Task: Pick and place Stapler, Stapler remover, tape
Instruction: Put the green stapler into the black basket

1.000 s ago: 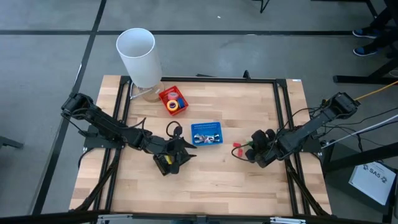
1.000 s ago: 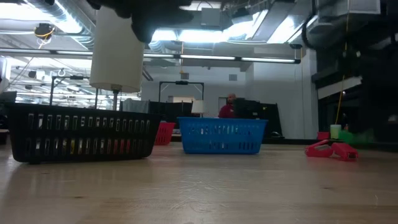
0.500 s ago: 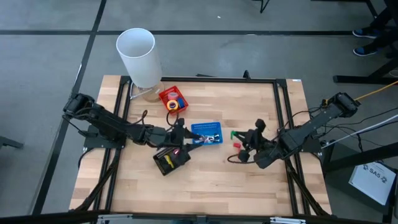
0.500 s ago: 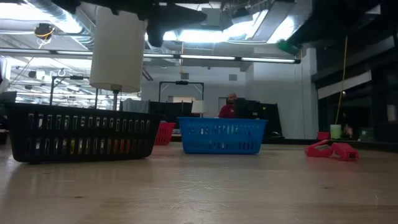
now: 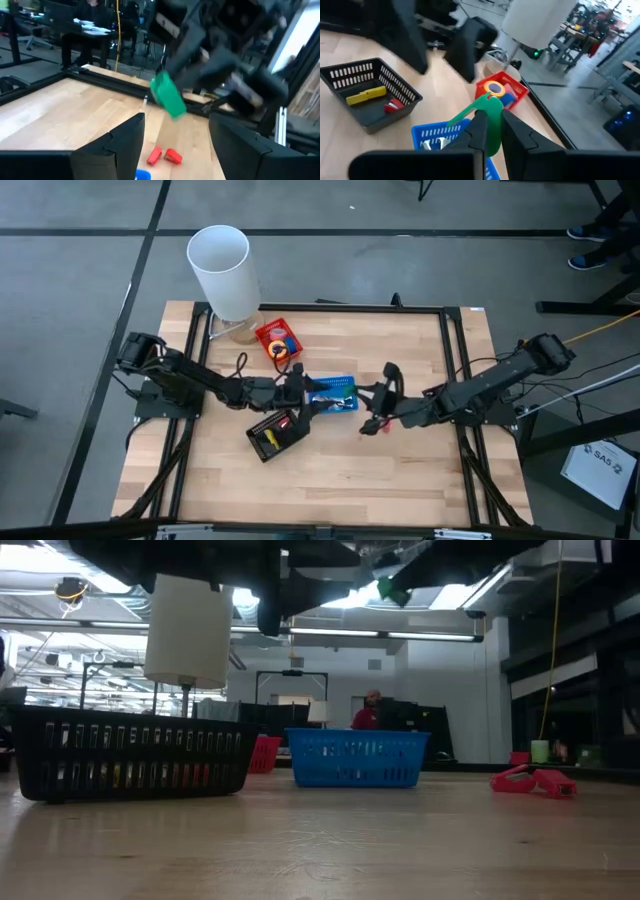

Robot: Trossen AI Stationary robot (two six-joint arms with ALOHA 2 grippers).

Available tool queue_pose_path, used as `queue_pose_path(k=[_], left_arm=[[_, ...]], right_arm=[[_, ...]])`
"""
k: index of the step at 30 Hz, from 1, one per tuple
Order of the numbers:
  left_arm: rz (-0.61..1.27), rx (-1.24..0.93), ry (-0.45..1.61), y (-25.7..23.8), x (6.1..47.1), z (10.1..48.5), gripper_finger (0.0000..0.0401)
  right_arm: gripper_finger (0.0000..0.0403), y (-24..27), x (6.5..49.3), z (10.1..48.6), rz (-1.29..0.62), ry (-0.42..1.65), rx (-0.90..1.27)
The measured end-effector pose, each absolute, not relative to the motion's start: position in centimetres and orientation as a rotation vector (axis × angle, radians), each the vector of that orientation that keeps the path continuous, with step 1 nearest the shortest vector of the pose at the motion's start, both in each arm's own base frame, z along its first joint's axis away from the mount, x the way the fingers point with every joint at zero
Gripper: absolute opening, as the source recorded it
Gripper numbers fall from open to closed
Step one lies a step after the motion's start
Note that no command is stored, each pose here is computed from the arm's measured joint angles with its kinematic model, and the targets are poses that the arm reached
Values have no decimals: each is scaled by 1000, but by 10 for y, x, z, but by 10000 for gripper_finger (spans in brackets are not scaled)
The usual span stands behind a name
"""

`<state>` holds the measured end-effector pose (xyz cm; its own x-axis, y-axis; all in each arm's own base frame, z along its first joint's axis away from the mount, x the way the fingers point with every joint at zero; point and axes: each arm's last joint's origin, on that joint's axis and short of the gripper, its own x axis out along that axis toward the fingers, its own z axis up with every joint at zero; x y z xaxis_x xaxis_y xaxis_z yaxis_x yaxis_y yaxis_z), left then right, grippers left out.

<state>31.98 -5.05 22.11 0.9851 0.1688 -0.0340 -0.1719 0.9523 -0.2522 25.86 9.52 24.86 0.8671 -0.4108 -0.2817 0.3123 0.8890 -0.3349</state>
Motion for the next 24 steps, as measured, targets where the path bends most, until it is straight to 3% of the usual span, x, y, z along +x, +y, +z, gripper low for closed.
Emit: queue_pose_path(k=[13, 24], left_arm=[[291, -285, 78, -46, 320, 209, 214], [298, -302, 97, -46, 320, 207, 214]], right_arm=[[35, 105, 298, 212, -392, 317, -449], [34, 106, 301, 215, -425, 266, -430]])
